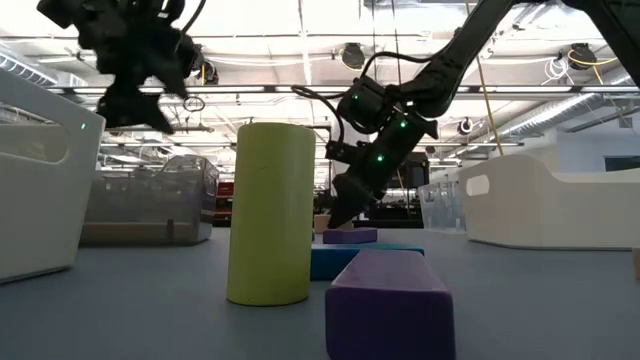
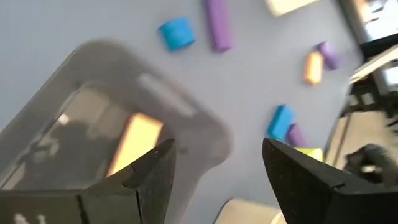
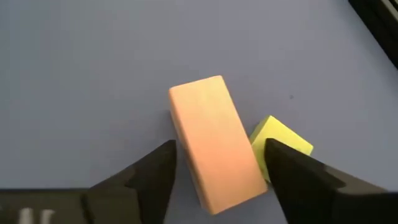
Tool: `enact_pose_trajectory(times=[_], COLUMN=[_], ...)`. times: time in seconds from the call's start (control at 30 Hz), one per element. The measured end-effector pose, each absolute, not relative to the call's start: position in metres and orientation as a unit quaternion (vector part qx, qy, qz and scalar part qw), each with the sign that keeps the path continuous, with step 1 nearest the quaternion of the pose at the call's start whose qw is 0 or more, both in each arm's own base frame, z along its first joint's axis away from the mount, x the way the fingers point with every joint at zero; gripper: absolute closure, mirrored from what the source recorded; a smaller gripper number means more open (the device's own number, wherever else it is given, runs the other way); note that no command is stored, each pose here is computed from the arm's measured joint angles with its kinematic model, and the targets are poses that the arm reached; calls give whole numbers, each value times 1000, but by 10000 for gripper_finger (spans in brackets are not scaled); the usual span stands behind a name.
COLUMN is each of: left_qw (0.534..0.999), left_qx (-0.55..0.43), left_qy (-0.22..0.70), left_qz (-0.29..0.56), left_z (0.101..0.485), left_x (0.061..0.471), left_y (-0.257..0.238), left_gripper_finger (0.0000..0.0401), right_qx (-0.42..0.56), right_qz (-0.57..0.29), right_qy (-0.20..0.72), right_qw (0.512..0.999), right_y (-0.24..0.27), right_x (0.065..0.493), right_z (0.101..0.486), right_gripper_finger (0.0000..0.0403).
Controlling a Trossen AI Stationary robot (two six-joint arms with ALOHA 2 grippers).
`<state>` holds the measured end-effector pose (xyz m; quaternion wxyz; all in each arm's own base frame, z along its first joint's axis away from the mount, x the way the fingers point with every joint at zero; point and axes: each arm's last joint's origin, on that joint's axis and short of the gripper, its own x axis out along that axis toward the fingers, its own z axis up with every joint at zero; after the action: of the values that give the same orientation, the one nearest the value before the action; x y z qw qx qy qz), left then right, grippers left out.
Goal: Sort & place blocks by color
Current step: Put the top orange block into the black bin
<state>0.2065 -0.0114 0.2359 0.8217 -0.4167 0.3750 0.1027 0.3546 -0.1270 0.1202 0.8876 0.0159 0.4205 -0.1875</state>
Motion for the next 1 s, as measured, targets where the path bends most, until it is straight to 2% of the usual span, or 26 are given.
enact_pose_trajectory(times=[0.17,0.2,0.4,0.67,0.83,1.0], left_qw=[857,862,879,899,936,972], left_qx=[-402,-396,-358,-315,-255,-157], left_qy=[311,307,296,235,140,10], left_qz=[79,80,106,193,197,173], left_z=[246,247,246,251,268,297], left_x=[216,216,216,218,226,232], left_y=[-11,-10,-5,12,26,34], left_gripper_finger=[162,162,162,162,162,162], right_qx=[19,19,48,33,13,1], right_qz=[-182,-181,-174,-199,-203,-149], right_qy=[418,418,406,243,93,4], right_qw=[890,890,896,949,975,989], right_y=[-126,-126,-123,-121,-114,-103], right_x=[355,355,351,336,318,311], right_z=[121,121,135,231,295,325], right_gripper_finger=[286,291,291,291,291,291])
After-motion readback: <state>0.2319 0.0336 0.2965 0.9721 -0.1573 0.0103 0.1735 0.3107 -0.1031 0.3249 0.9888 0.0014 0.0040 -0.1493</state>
